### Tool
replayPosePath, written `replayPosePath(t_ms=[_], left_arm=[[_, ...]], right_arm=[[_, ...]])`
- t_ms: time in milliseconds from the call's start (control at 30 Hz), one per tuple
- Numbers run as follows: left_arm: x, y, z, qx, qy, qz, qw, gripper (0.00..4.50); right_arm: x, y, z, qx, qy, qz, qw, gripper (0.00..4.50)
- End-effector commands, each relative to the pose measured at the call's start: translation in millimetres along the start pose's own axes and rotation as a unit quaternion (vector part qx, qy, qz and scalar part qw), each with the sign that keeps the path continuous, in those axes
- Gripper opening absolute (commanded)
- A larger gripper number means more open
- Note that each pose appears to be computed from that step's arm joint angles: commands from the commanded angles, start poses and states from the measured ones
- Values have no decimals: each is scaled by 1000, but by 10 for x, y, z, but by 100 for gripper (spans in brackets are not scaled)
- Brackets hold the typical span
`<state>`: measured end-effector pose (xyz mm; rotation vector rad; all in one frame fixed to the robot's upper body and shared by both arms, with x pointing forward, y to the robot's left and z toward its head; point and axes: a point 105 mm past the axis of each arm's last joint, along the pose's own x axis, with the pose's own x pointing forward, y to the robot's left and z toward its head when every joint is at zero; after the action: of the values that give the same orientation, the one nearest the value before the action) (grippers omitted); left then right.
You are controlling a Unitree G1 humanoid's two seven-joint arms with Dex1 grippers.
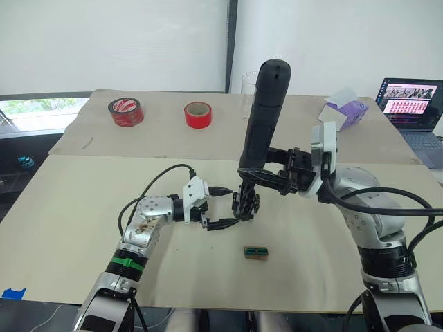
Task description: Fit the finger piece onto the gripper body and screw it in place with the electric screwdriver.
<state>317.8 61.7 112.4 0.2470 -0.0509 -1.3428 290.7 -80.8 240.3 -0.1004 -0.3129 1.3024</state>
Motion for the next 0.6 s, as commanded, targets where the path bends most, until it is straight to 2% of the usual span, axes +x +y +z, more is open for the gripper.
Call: replayPosePath(t_ms=[33, 600], left_arm=[[39, 6, 114, 21, -15, -5, 1000, 450], [42, -4, 101, 19, -12, -6, 1000, 450]], right_arm=[[13, 11, 141, -22, -21, 6, 1000, 193], [4, 17, 106, -19, -17, 7, 1000, 193]])
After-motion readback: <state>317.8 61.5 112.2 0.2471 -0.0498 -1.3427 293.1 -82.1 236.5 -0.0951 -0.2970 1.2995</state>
